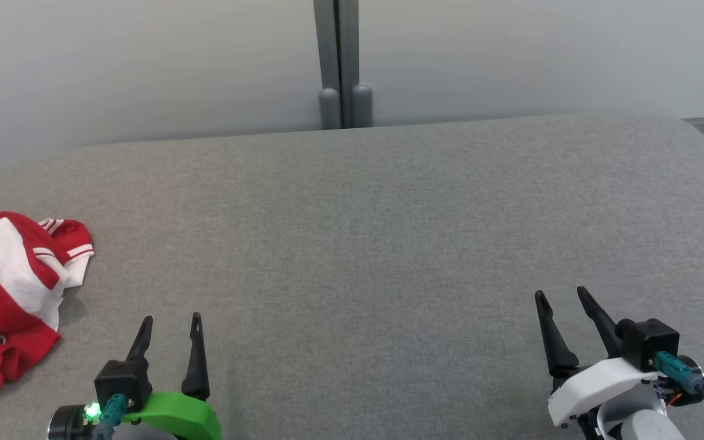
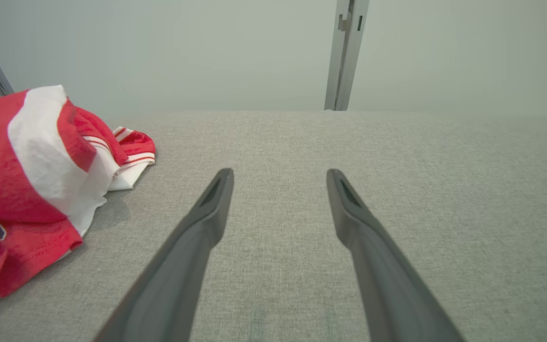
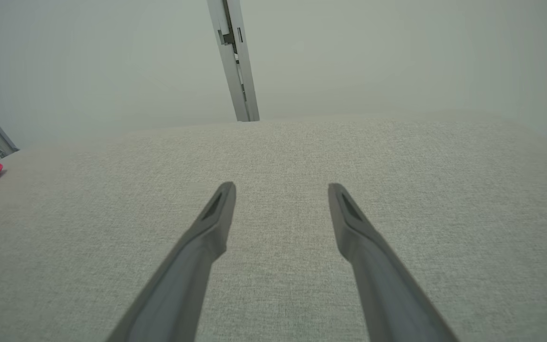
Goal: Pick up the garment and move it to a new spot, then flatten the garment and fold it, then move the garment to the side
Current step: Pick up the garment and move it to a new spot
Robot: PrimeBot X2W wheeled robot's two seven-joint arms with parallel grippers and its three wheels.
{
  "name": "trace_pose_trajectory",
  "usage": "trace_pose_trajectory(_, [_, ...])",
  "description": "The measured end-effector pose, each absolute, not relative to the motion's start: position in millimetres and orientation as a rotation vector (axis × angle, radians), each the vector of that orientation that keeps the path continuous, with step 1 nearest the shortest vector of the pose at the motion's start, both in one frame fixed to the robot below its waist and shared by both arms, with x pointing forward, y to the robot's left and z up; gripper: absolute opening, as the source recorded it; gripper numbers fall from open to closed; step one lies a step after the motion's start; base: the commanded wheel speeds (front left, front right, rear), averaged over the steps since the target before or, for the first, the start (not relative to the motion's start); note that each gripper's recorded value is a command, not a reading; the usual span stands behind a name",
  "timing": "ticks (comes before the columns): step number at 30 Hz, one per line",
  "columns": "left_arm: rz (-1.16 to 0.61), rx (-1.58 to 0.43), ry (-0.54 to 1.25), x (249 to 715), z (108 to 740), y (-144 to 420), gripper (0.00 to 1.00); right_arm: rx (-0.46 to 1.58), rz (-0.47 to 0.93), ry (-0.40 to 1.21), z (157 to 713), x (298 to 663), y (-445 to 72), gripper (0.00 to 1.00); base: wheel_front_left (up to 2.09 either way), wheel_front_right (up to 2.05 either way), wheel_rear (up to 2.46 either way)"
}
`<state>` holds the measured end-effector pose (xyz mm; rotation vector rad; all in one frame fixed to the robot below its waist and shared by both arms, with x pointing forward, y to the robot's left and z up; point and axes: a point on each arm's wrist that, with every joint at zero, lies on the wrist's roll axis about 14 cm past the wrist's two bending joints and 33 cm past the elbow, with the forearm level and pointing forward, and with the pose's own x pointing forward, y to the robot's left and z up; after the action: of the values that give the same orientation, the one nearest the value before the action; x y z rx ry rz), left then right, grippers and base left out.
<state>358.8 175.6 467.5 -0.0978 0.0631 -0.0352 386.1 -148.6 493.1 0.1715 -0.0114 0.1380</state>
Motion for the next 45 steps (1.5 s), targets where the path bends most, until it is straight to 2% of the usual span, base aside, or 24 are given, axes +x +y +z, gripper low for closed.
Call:
trace_pose_trajectory(8, [0.077, -0.059, 0.107, 333, 451, 211, 1.00, 0.121, 0.279, 0.006, 487, 396, -102, 1.00, 0.00, 0.00, 0.00])
trace_pose_trajectory(24, [0.535, -0.078, 0.165, 227, 430, 329, 1.00, 0.085, 0.699, 0.036, 477, 407, 48, 1.00, 0.00, 0.00, 0.00])
trace_pose_trajectory(30, [0.618, -0.122, 0.196, 203, 420, 345, 1.00, 0.096, 0.766, 0.059, 468, 409, 73, 1.00, 0.00, 0.00, 0.00])
trace_pose_trajectory(37, [0.611, -0.129, 0.179, 230, 429, 357, 1.00, 0.091, 0.778, 0.062, 459, 420, 80, 1.00, 0.00, 0.00, 0.00])
trace_pose_trajectory(45, [0.544, -0.072, 0.122, 301, 459, 381, 1.00, 0.082, 0.763, 0.056, 446, 444, 79, 1.00, 0.00, 0.00, 0.00])
